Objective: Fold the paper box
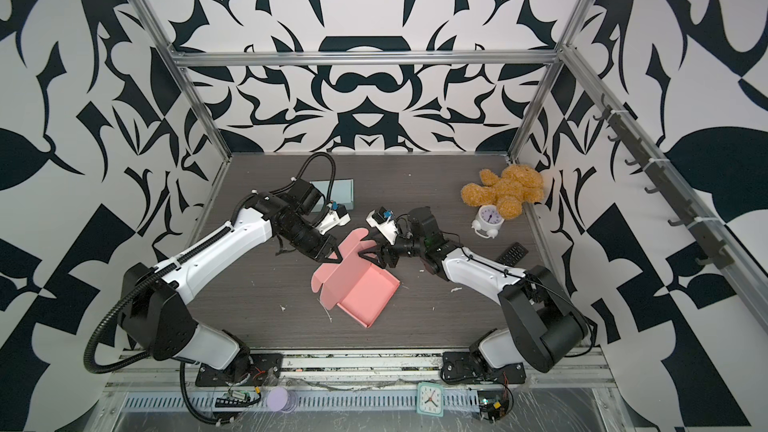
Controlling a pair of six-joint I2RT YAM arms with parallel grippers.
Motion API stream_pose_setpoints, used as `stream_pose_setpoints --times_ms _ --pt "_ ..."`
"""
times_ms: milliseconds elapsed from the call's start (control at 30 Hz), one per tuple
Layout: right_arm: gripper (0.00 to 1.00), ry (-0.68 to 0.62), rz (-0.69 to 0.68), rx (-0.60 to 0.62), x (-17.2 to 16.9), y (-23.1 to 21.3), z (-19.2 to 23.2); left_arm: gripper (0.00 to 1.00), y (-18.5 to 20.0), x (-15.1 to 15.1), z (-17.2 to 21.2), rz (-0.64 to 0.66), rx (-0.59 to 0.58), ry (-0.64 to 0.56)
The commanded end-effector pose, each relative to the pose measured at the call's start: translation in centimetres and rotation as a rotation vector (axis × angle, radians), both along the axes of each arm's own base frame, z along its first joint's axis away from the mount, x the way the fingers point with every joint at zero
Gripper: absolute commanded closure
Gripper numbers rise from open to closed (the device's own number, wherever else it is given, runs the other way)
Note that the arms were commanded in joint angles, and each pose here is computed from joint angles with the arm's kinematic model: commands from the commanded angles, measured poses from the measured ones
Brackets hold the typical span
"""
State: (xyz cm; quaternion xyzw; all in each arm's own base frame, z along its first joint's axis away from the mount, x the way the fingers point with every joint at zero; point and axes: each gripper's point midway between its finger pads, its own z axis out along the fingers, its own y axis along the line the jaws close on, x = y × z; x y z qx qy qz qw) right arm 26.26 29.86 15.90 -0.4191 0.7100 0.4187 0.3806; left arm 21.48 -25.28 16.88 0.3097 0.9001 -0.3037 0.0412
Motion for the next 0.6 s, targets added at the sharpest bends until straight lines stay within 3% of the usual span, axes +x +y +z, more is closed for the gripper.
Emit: stream_pose_setpoints --times_ms 0,367,567 --pt "0.39 -0.035 0.035 0.025 0.0 0.8 1.8 0.90 0.7 0.2 -0.1 -0.008 0.053 -0.012" --pt "0.62 -0.040 0.014 -0.026 0.4 0.8 0.9 0.90 1.4 0.4 -0.3 -0.001 0.088 -0.041" --pt "0.67 -0.042 0.006 -0.058 0.6 0.9 0.3 0.90 1.3 0.3 0.1 -0.003 0.075 -0.048"
